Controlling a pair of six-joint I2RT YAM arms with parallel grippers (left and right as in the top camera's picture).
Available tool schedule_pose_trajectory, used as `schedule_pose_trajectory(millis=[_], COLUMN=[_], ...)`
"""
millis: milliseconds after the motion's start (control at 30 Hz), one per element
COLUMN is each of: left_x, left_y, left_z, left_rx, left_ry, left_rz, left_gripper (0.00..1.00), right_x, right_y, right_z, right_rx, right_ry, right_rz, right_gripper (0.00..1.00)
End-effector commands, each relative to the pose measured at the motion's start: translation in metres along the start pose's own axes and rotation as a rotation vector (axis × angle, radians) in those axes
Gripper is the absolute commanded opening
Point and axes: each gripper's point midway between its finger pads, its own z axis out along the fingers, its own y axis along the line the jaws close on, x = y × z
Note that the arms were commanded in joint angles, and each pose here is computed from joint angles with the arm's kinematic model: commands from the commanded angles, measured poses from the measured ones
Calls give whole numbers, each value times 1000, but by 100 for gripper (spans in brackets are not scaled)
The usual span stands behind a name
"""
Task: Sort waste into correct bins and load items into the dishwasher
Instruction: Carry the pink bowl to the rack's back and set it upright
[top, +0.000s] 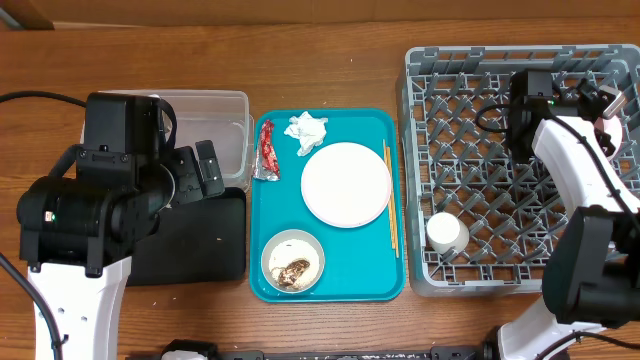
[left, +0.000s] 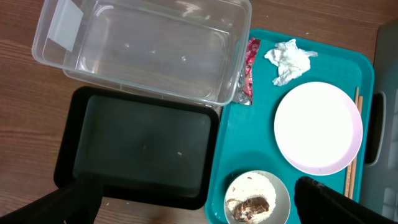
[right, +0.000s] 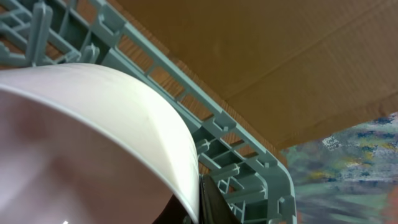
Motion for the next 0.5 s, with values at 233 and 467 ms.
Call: schedule_pose_trajectory(millis=[233,467], left_x=[-3,-3], left_y=[2,2], left_z=[-1,-1], left_rx=[-10,-10], left_ry=[-11,-11], left_rz=[-21,-21], left_gripper=[100,100], right_x=[9,10], right_y=[30,32], right_z=[-25,-35], right_rx=[-79,-88], right_ry=[-19,-37], right_rz=[-66,-96], right_gripper=[4,24])
